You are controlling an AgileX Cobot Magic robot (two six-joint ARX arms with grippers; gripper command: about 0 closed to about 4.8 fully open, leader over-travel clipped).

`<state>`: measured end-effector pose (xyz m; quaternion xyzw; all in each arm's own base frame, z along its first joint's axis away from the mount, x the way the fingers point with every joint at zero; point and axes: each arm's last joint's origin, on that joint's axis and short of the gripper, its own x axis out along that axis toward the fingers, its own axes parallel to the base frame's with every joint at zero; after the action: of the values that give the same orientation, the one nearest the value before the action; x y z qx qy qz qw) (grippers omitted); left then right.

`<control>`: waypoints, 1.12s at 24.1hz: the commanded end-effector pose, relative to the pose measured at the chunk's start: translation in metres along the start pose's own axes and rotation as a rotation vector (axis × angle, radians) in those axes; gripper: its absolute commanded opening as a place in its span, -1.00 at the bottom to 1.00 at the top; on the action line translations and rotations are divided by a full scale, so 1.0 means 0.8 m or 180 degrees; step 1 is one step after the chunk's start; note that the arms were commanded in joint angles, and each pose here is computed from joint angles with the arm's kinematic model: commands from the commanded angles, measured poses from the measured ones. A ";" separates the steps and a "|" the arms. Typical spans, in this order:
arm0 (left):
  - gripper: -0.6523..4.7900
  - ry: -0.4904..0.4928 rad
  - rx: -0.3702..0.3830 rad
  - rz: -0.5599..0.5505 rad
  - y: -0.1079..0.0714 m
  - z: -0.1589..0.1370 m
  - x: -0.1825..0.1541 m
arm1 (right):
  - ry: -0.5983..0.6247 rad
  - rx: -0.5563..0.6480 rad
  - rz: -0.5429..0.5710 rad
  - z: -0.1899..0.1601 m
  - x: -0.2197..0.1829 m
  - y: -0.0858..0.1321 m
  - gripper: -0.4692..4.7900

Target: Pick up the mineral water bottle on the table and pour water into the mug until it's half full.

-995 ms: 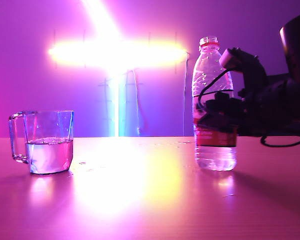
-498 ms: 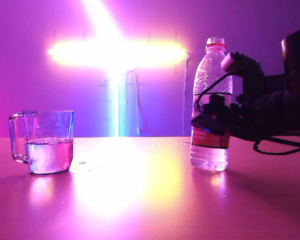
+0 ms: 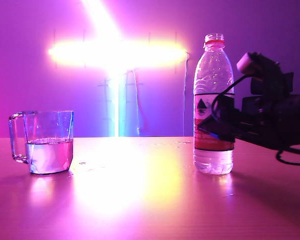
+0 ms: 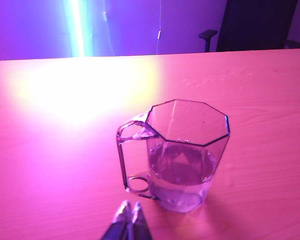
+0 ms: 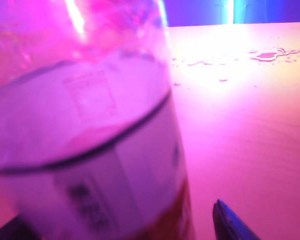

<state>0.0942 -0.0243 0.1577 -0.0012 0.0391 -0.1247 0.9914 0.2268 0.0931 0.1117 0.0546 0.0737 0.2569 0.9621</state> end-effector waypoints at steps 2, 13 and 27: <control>-0.77 -0.0023 0.0014 -0.0014 0.000 0.002 0.000 | -0.0150 -0.0018 -0.0016 0.008 -0.031 0.006 1.00; -0.77 -0.0026 -0.0021 0.0426 0.017 0.002 -0.001 | -0.0715 -0.0032 -0.0130 0.037 -0.094 0.017 1.00; -0.77 -0.0030 -0.0048 0.0800 0.031 0.002 -0.004 | -0.0809 0.0029 -0.0425 0.068 -0.145 0.026 -0.84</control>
<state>0.0973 0.0003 0.1576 -0.0062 0.0388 0.0023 0.9992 0.1272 0.0503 0.1833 0.0902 -0.0635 0.2018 0.9732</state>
